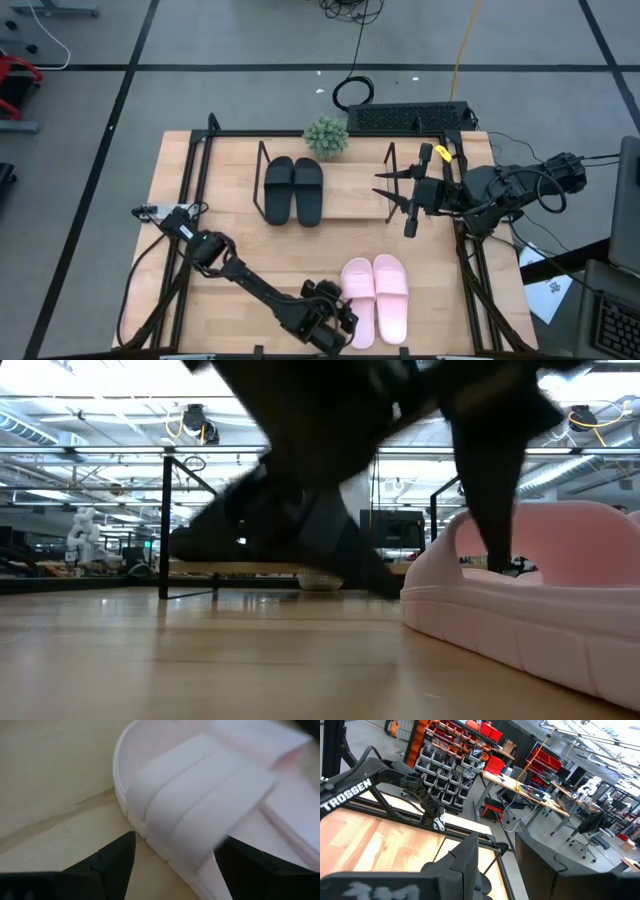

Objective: Pick and place slides into the shelf
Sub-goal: Put the left pink slides on the shelf

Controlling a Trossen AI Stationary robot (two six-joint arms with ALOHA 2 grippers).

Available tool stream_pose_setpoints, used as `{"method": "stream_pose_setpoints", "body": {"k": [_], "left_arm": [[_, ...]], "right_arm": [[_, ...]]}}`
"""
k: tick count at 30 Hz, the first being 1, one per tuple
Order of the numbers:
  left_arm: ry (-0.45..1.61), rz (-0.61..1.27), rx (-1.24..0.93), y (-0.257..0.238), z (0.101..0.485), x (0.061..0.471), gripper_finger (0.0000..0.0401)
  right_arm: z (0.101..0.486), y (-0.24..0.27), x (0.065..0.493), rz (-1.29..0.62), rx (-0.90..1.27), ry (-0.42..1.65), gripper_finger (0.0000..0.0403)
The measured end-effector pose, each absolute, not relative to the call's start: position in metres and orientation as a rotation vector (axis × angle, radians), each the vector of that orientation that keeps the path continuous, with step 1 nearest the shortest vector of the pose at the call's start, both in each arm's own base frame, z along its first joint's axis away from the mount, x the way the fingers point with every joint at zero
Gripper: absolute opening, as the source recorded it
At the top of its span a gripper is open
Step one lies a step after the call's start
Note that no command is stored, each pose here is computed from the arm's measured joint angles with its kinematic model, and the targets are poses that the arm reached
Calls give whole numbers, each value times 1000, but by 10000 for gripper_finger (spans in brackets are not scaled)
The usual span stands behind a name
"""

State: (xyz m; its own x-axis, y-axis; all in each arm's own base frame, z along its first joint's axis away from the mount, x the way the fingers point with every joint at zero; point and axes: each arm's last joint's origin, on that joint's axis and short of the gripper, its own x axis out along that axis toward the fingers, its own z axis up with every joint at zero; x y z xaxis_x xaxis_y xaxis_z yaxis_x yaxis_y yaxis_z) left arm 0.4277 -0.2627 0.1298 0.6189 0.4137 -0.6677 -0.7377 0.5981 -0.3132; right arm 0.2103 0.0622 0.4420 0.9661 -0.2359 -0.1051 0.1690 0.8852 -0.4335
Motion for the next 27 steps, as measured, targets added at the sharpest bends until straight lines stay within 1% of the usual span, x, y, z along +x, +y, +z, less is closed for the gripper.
{"method": "stream_pose_setpoints", "body": {"k": [4, 12, 15, 17, 20, 27], "left_arm": [[589, 746, -640, -257, 124, 430, 264], [509, 795, -631, -249, 127, 433, 264], [501, 802, -643, -246, 127, 435, 254], [487, 808, -639, -245, 127, 436, 236], [487, 810, -642, -243, 127, 437, 192], [434, 809, -644, -246, 114, 442, 54]], "right_arm": [[442, 62, 210, -211, -436, 156, 121], [442, 62, 210, -211, -436, 157, 121], [442, 62, 210, -211, -436, 157, 121], [442, 62, 210, -211, -436, 157, 121], [442, 62, 210, -211, -436, 157, 121], [441, 62, 210, -209, -439, 165, 121]]}}
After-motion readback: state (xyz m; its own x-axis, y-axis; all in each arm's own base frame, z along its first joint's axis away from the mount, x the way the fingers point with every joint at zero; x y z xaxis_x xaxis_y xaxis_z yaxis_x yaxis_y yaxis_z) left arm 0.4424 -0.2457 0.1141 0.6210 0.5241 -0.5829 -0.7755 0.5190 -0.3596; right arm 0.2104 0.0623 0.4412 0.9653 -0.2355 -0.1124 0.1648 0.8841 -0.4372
